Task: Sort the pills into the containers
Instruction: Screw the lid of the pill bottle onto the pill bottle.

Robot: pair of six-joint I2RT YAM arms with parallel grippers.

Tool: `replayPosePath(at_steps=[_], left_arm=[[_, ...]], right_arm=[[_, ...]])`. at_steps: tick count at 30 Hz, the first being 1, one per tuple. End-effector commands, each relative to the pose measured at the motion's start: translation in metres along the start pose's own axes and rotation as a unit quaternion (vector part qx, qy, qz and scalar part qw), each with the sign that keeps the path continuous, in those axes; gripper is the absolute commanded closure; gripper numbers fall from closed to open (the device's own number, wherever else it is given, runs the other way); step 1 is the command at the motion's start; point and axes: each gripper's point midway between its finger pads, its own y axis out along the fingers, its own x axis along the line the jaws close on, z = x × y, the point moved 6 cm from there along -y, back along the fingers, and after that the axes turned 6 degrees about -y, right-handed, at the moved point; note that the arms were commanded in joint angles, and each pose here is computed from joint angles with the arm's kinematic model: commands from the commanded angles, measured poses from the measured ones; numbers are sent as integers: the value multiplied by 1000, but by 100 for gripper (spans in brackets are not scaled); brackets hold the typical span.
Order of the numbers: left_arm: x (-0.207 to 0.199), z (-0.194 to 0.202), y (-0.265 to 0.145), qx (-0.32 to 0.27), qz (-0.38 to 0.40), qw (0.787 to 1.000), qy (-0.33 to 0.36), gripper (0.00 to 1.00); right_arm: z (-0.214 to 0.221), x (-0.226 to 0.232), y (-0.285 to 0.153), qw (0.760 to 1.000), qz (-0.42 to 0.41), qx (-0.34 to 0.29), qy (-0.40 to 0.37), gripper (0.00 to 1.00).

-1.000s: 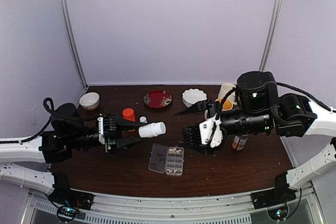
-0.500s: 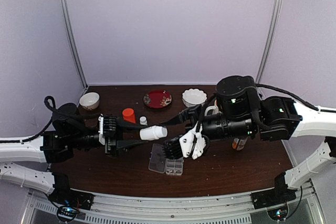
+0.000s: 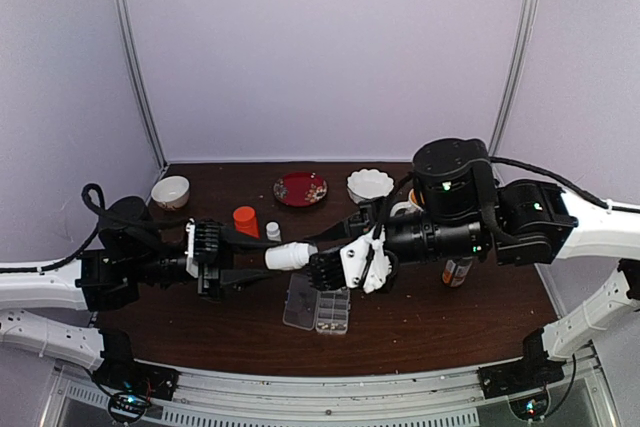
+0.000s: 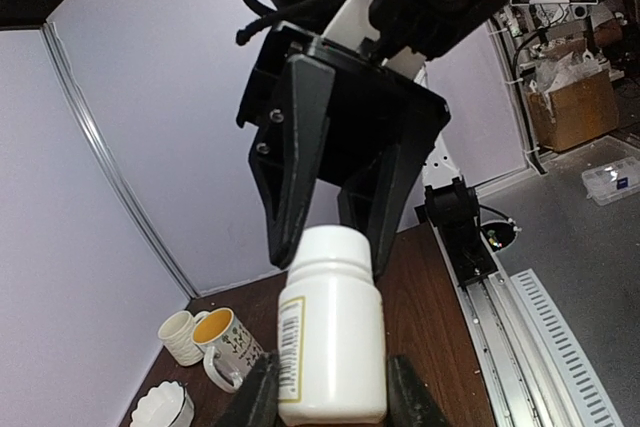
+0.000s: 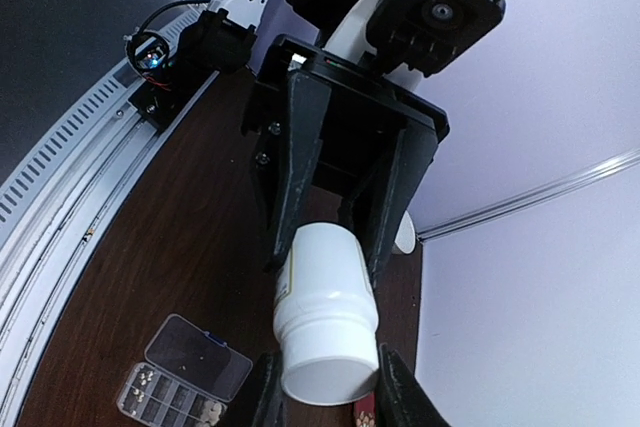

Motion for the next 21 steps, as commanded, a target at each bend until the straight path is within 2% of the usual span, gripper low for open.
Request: replayPosePath(at_steps=[1,4,8,11,14,16,18,21], left_arm=[[8,-22,-3,-38,-22,999,26,100],[9,-21,-2,-38,-25,999,30,100],[11,-21,1,-38,-27,998,34,100],[12,-19,3,-30,-30,998,39,100],[14,-16,4,-23,-36,998,47,100],[14,-14,4,-19,-42,997,56,100],[16,-11,4,-13,-52,997,63,100],[19,-7,5,-1,-64,995,81,100]], right_arm=[[-18,-6,-2,993,-29,-38,111,81],[-22,-1,5,975,-64,-40,211,82],[-25,9,13,947,-84,-2,309,87],[-26,11,17,909,-82,11,408,90],[-26,9,17,854,-74,16,515,85],[-24,6,16,809,-60,26,584,85],[-17,3,17,749,-43,38,660,89],[-18,1,23,649,-69,8,758,93]])
